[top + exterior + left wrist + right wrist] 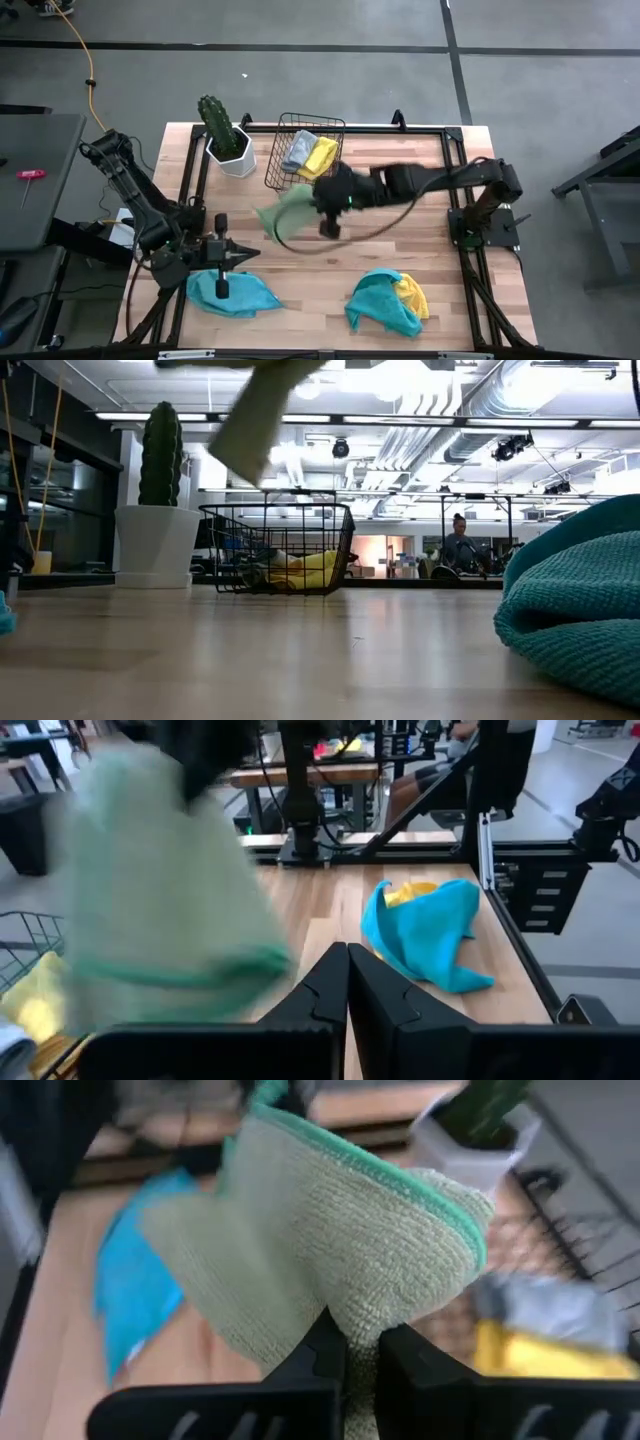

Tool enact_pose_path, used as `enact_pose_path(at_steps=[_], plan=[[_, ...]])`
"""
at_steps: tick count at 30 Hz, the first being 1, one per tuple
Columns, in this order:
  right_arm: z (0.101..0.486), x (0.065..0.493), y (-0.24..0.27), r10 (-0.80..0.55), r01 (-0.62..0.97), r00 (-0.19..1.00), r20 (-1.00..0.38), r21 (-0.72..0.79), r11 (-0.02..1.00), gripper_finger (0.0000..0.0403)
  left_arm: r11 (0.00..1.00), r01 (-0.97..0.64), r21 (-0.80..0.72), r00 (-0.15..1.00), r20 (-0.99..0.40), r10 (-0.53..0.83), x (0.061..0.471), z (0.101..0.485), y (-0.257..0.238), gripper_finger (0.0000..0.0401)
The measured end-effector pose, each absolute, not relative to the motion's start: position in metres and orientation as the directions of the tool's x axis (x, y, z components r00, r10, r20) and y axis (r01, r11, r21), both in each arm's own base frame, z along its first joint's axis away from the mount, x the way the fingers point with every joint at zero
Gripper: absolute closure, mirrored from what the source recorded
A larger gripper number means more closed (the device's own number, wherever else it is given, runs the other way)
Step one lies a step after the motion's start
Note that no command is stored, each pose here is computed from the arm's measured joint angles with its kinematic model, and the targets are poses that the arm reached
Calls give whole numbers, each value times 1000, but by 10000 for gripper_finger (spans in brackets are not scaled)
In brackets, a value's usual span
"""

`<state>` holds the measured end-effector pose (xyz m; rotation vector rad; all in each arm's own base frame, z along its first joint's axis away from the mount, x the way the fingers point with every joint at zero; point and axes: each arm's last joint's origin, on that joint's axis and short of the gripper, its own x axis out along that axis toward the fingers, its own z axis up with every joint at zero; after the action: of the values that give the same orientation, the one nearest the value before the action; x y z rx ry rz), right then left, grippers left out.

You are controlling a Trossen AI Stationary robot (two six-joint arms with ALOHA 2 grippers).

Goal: Fold microfiber towels
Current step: Put the green microfiber cloth into the black wire basket

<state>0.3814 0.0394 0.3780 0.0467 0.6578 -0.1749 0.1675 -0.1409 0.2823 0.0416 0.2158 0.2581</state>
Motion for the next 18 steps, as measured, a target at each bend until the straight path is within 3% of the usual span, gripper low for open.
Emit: enact_pose_path(at_steps=[4, 8, 14, 18], plan=[[405, 392, 6, -253, 295, 803, -539, -9, 955, 402, 962, -261, 86, 942, -196, 273, 166, 283, -142, 401], [407, 400, -30, -368, 450, 772, -518, 37, 892, 402, 961, -261, 86, 942, -196, 273, 166, 283, -142, 401], [381, 410, -76, -489, 651, 655, -576, 100, 753, 402, 961, -261, 87, 942, -197, 273, 166, 283, -142, 401], [355, 421, -88, -440, 656, 615, -654, 114, 746, 402, 961, -261, 89, 941, -198, 274, 166, 283, -142, 401]])
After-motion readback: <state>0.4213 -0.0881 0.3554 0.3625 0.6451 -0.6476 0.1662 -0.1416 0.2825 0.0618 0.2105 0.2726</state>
